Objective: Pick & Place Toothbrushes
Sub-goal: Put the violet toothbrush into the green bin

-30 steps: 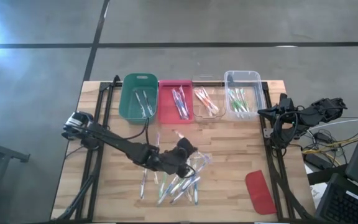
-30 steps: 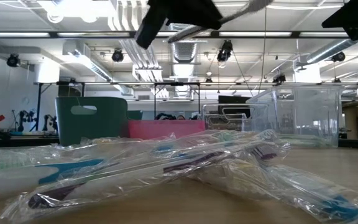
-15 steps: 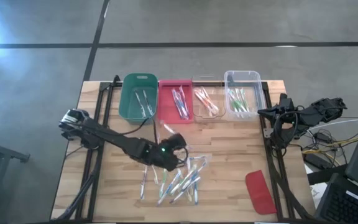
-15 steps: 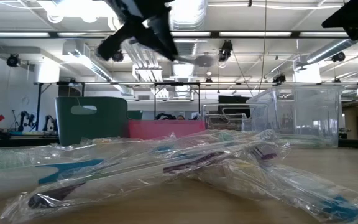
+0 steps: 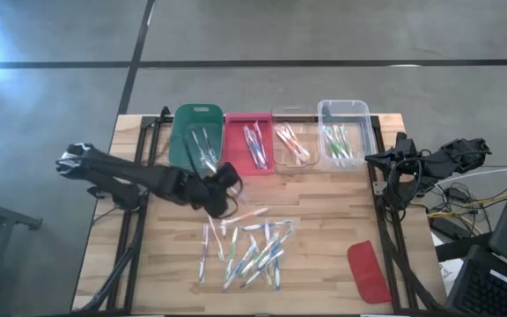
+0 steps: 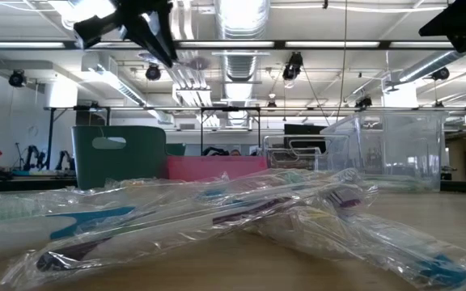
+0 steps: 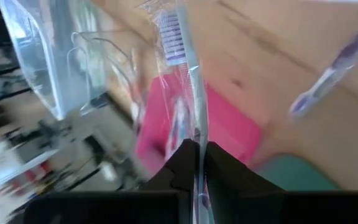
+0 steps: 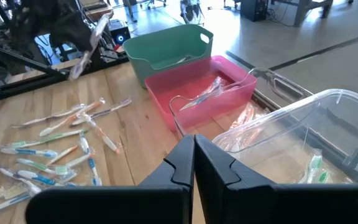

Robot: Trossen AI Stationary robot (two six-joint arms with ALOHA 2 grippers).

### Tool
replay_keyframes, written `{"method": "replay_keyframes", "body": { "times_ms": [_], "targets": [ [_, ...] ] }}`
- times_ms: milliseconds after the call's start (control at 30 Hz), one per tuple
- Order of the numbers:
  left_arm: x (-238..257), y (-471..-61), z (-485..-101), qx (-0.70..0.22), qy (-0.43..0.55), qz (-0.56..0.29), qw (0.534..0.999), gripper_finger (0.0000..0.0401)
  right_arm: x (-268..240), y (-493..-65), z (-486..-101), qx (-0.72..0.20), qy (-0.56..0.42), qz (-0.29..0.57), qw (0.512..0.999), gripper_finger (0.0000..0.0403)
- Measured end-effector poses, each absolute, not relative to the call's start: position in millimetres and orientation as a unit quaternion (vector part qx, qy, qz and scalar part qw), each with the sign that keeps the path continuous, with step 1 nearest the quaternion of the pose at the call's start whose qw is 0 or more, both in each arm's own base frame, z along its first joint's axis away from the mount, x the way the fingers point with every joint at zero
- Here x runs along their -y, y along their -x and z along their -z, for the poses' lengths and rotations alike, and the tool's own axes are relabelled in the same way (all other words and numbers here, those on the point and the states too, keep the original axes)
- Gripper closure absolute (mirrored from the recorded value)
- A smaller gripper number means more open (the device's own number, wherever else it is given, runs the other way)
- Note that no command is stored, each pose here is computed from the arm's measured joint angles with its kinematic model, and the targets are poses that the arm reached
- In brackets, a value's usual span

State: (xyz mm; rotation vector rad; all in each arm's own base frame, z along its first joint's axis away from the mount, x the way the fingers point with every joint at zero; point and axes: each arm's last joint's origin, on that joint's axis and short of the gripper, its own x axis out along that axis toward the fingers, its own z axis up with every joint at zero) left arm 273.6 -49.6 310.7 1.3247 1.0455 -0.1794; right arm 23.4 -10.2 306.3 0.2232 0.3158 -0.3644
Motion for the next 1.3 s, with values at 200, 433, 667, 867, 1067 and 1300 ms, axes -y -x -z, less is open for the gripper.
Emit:
{"method": "replay_keyframes", "body": {
  "times_ms": [200,433,667,867,1067,1300],
  "targets": [
    [20,-248,-319,-0.448,-0.554,0.107,0.693,0.0375,10,-23,-306,-0.156,-0.11,0.18,0.965,0.0394],
    [-12,-229,-316,-0.461,-0.549,0.114,0.687,0.0375,10,-23,-306,-0.156,-0.11,0.18,0.965,0.0394],
    [-50,-222,-315,-0.475,-0.543,0.129,0.68,0.0375,10,-23,-306,-0.156,-0.11,0.18,0.965,0.0394],
    [-80,-211,-315,-0.496,-0.533,0.13,0.673,0.0375,10,-23,-306,-0.156,-0.11,0.18,0.965,0.0394],
    [-102,-195,-320,-0.53,-0.522,0.139,0.653,0.0375,10,-23,-306,-0.156,-0.11,0.18,0.965,0.0394],
    [-124,-181,-322,-0.549,-0.514,0.133,0.645,0.0375,10,-23,-306,-0.156,-0.11,0.18,0.965,0.0394]
  ]
}}
